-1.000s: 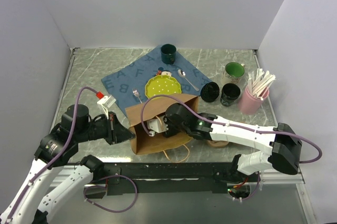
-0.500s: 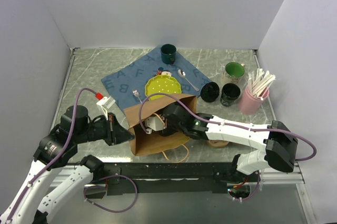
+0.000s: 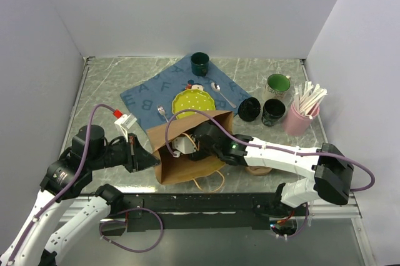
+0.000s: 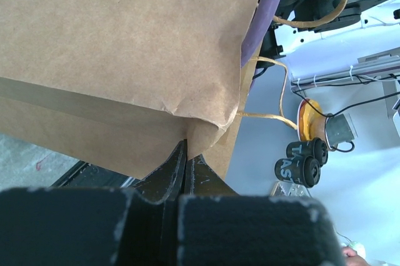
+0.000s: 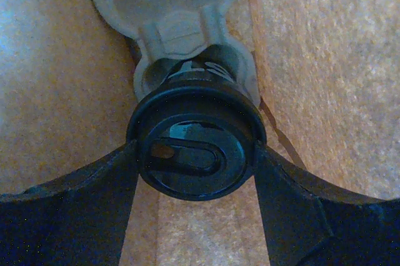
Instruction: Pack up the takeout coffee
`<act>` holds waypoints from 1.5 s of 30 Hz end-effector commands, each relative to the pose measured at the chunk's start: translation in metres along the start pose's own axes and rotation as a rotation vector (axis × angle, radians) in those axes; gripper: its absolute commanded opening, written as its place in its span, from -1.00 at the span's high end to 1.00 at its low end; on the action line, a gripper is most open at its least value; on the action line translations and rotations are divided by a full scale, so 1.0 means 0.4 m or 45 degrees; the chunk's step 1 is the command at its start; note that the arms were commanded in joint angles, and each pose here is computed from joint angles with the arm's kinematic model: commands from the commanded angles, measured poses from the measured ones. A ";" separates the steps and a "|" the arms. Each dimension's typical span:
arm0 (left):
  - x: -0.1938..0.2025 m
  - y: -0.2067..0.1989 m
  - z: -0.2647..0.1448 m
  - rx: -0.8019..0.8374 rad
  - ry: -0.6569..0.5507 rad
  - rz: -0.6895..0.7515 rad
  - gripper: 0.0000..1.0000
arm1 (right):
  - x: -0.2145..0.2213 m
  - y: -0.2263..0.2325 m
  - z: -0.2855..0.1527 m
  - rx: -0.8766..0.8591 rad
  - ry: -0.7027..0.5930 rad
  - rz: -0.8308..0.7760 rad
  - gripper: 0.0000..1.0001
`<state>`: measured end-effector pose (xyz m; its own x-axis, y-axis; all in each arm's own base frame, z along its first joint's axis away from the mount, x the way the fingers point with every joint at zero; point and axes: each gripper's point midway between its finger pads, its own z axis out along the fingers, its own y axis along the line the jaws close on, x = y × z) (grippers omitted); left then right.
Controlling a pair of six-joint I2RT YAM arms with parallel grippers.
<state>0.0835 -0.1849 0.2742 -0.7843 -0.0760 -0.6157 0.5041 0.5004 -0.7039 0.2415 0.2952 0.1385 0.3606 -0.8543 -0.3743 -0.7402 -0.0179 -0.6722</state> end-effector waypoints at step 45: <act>0.009 -0.019 0.008 0.064 0.075 0.023 0.98 | 0.089 0.052 0.085 -0.055 0.150 0.280 -0.11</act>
<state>0.0939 -0.1900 0.2733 -0.7727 -0.0629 -0.6317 0.5225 0.5022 -0.6891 0.2581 0.3026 0.1253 0.2547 -0.8561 -0.4497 -0.7705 0.1013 -0.6293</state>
